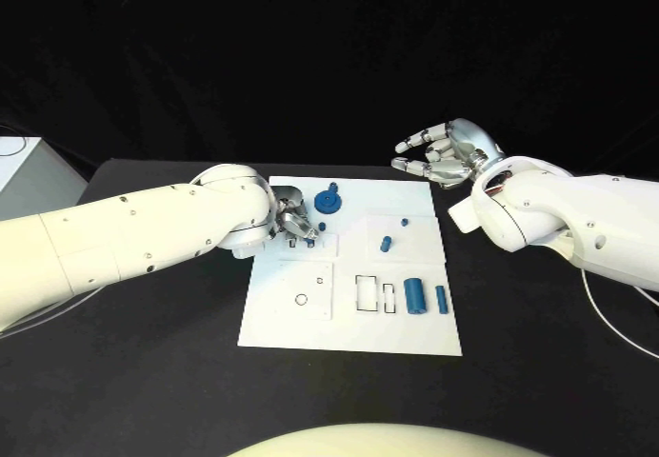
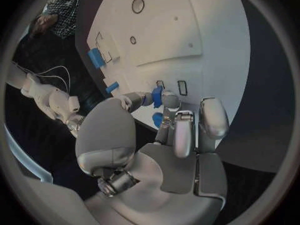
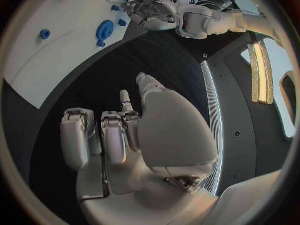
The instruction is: Assemble the parts on the task board
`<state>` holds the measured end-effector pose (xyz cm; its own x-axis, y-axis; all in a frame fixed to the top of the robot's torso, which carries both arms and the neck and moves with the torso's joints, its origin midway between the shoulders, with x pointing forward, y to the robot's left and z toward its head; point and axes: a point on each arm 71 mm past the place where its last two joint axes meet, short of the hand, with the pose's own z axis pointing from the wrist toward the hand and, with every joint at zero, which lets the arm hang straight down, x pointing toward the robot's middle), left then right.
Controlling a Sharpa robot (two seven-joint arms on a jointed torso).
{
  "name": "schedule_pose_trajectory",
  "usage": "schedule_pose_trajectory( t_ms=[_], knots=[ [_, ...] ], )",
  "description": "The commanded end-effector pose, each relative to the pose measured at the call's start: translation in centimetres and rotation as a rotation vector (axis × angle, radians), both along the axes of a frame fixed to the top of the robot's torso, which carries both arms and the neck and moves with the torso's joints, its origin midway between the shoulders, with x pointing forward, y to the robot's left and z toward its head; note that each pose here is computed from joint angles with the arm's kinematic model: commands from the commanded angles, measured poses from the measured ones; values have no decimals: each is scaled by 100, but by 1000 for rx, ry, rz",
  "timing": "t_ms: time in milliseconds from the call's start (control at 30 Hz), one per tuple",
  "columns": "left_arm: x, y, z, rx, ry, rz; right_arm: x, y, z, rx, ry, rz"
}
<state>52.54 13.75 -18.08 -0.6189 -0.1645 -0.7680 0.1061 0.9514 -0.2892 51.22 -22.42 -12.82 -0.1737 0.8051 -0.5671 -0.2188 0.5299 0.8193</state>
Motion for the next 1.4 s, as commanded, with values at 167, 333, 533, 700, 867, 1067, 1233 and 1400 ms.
schedule_pose_trajectory(
  t_ms=[167,333,533,700,867,1067,1233,1400],
  knots=[
    [-33,-25,-14,11,-13,-19,-6,9,-12,-8,7,15],
    [-51,-29,-24,24,-5,-33,-7,9,-18,-8,10,17],
    [-82,-19,-41,33,6,-44,-8,9,-26,-10,16,18],
    [-105,-1,-62,34,11,-45,-10,9,-34,-11,21,20],
    [-106,18,-75,37,8,-42,-11,10,-36,-11,23,21],
    [-110,35,-97,40,11,-40,-11,6,-38,-11,24,21],
    [-110,41,-109,41,11,-38,-12,5,-39,-11,24,21],
    [-100,38,-115,43,11,-36,-11,6,-40,-12,25,21]
  ],
)
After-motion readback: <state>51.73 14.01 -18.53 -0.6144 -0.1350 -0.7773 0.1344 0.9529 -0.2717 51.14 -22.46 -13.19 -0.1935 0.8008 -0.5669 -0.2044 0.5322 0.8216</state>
